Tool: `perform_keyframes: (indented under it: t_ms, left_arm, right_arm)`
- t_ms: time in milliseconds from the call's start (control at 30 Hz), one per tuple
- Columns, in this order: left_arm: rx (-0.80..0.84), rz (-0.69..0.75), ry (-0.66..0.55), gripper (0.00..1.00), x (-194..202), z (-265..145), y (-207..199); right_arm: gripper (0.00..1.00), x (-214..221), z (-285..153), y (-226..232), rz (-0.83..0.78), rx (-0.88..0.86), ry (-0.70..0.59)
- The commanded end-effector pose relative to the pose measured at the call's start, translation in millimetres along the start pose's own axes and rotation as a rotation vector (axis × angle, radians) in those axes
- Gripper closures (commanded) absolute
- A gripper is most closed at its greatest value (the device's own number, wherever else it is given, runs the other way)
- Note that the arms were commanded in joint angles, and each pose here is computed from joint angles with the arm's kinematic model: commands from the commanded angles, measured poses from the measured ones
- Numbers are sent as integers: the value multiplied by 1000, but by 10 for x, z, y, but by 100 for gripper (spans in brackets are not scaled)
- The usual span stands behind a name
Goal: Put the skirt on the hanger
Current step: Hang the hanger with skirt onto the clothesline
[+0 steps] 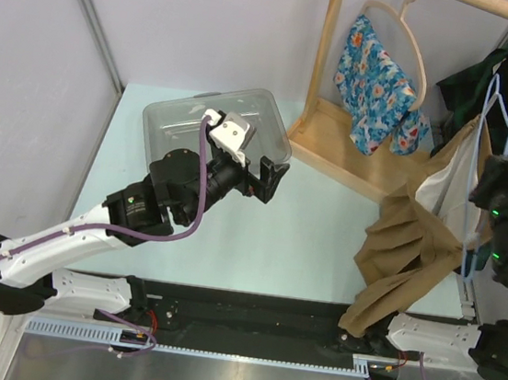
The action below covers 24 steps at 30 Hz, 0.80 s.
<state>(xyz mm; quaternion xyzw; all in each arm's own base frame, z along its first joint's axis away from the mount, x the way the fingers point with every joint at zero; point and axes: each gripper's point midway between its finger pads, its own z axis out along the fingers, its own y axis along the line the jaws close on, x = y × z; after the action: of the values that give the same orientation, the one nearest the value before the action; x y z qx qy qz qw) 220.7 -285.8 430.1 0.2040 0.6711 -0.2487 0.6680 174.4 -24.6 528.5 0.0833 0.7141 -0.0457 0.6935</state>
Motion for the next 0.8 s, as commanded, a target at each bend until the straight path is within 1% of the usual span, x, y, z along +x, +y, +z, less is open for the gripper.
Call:
perform_keyframes:
  t_ms: [0, 100, 167, 200, 233, 267, 300, 367, 400, 433, 467, 500, 533, 567, 633, 667, 733, 767]
  left_arm:
    - [3, -26, -25, 0, -71, -7, 0]
    - [5, -30, -27, 0, -66, -11, 2]
    - [7, -28, -29, 0, -70, -5, -6]
    - [5, -28, -31, 0, -82, -8, 2]
    - [5, -27, -33, 0, -87, -14, 2]
    - [-1, -23, -34, 0, -95, -22, 21]
    - [-4, -22, -36, 0, -99, -29, 31]
    - [-7, -17, -35, 0, -90, -47, 48]
    - [-10, -19, -35, 0, -90, -56, 54]
    - [-13, -19, -38, 0, -93, -69, 70]
    - [-15, -15, -31, 0, -64, -61, 70]
    - [-15, -18, -31, 0, -62, -63, 73]
    - [-18, -18, -26, 0, -42, -53, 76]
    - [-14, -21, -27, 0, -48, -55, 65]
    - [-11, -22, -21, 0, -29, -35, 49]
    - [-9, -23, -20, 0, -24, -23, 39]
    - [-3, -28, -20, 0, -27, -15, 26]
    - [-1, -30, -22, 0, -37, -7, 18]
  right_arm:
    - [100, -236, 153, 243, -37, 119, -39]
    - [100, -288, 224, 405, -67, 84, -43]
    - [100, -242, 369, 563, -102, 77, -28]
    - [100, -163, 460, 757, -87, -33, -1]
    - [100, -79, 679, 597, -87, 53, 36]
    - [100, 32, 780, 543, -88, 58, 78]
    - [100, 103, 905, 509, -56, 36, 106]
    - [100, 163, 1020, 476, -37, 24, 98]
    - [100, 173, 1049, 500, -26, -8, 94]
    - [100, 154, 1101, 320, -10, 41, 87]
    - [100, 123, 1128, 290, 0, 33, 80]
    - [100, 107, 1150, 322, 15, -16, 77]
    - [100, 89, 1194, 222, 21, 1, 71]
    - [100, 55, 1219, 295, 29, -59, 60]
    - [100, 12, 1346, 150, 38, -50, 47]
    - [100, 21, 1399, 220, 46, -107, 51]
    - [100, -77, 1478, 180, 57, -128, 22]
    - [100, -73, 1577, 177, 71, -172, 28]
